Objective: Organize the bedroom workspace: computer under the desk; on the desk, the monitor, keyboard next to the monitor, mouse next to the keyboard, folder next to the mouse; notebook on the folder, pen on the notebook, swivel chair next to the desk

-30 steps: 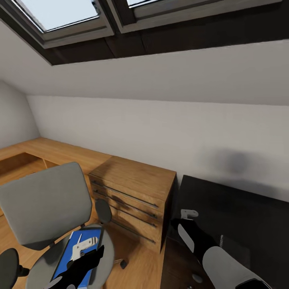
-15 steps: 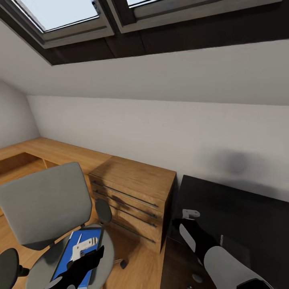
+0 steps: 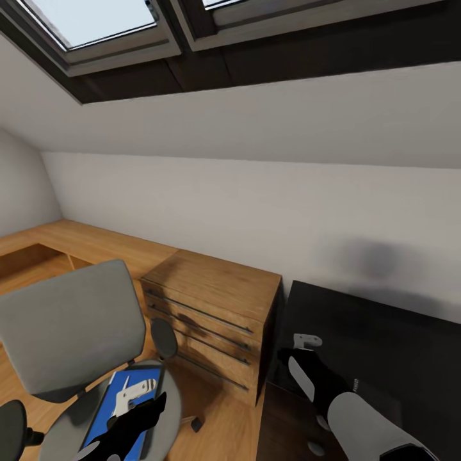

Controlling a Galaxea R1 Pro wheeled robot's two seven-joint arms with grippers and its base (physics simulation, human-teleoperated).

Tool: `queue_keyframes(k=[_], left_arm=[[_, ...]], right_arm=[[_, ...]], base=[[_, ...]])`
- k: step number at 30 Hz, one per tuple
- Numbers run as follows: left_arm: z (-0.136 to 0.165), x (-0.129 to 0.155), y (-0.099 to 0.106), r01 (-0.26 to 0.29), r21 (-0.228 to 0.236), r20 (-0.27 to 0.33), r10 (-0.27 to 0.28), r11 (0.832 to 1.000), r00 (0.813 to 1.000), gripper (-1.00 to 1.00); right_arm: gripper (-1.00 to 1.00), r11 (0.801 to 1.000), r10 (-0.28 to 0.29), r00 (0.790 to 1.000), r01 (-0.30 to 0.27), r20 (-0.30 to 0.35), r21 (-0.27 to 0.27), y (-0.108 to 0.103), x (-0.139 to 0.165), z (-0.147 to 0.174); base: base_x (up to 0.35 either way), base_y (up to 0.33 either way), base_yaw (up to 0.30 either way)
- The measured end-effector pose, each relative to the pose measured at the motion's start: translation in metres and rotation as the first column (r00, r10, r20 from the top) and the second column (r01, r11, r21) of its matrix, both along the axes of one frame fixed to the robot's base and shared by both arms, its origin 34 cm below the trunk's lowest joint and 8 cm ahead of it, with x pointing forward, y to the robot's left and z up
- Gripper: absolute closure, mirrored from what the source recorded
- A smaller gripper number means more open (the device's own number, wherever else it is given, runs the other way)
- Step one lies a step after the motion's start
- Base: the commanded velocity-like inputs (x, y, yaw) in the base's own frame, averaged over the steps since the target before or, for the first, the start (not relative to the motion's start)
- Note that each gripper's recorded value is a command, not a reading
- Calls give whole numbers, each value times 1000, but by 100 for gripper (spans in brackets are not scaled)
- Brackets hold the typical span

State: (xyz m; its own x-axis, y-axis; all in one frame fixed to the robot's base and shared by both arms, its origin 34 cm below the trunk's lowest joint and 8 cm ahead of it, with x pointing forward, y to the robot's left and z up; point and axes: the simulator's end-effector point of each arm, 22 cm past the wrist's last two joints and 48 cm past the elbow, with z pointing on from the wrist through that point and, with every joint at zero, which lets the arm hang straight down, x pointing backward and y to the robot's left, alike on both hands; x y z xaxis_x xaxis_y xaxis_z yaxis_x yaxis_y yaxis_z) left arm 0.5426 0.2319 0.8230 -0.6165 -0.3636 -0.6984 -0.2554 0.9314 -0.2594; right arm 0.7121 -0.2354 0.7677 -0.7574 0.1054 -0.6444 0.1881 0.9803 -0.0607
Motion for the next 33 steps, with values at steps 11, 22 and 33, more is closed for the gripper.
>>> queue_keyframes(k=[11,22,33], left_arm=[[0,0,-4,6,-4,-1,-6,1000,1000,-100],[-8,1,-4,6,-2,-2,-6,1000,1000,-100],[-11,1,-4,4,-2,-2,-4,1000,1000,-100]], right_arm=[[-100,1000,-8,1000,8,-2,-7,-8,0,-1],[-100,1000,-8,1000,8,-16,-7,-8,-3,-13],[-100,1000,-6,1000,6,-21,-7,-6,-5,-18]], base=[[11,0,0],[0,0,0],[0,0,0]])
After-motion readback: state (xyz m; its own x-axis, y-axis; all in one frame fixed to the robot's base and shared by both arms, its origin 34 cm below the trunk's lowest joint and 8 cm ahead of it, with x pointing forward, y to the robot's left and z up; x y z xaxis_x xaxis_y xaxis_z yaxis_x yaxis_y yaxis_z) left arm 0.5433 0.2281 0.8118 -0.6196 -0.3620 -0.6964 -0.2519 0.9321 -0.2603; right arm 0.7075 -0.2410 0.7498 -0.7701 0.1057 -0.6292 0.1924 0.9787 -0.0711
